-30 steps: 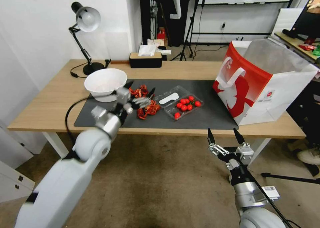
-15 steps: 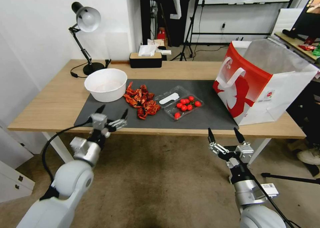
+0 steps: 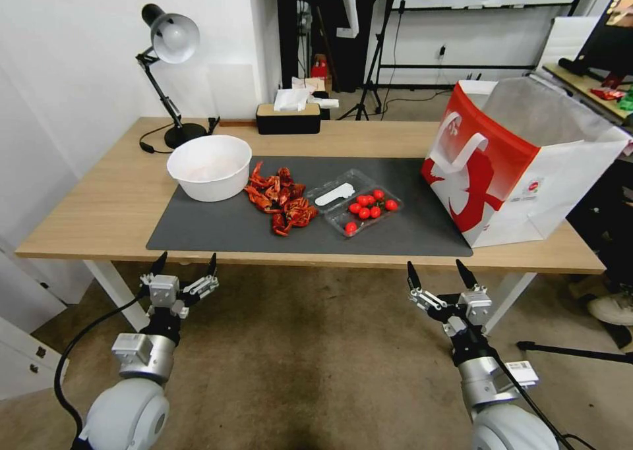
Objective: Pick up the trash from the table and place it into the takeout bag.
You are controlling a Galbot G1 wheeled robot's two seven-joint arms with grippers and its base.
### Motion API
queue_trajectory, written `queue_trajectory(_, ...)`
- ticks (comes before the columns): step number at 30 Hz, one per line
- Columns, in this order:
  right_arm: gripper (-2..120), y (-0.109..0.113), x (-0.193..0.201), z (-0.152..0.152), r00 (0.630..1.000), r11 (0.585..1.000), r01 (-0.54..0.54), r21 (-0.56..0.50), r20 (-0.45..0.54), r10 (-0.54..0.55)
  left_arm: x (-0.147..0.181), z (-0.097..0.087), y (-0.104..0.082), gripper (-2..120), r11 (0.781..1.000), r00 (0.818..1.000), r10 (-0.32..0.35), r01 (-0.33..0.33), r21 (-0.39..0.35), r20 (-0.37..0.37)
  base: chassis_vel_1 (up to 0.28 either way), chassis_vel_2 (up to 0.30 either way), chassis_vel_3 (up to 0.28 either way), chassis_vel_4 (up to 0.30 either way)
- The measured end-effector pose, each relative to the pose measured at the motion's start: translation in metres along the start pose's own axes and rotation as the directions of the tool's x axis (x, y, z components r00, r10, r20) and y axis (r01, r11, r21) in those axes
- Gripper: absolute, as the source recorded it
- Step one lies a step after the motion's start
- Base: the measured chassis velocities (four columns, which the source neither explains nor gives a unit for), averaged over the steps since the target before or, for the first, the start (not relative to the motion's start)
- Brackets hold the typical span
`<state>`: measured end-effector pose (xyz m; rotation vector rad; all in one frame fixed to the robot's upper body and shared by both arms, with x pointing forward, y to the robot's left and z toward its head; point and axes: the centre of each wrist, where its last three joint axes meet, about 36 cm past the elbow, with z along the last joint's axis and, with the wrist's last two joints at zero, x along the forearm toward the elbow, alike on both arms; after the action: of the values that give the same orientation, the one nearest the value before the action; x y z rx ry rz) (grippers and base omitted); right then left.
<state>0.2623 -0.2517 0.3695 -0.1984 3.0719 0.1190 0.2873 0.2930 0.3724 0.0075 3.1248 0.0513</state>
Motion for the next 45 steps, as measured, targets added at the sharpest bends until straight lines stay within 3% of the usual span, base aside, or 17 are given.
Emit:
queue_trajectory(11,100,-0.0007,0.0011,0.0052,1.0,1.0,0.027,0.0,-0.014,-0.027,0.0062,0.0051,-0.0021,100,1.0,1.0,-0.024,0.024,0.011,-0.001,0.0,0.0,0.0,0.0)
queue_trajectory(45,100,-0.0011,0.0008,0.0053,0.999,1.0,0.03,0.001,-0.011,-0.03,0.0066,0.0053,-0.0013,100,1.0,1.0,-0.01,0.01,-0.008,-0.008,0.0,0.0,0.0,0.0)
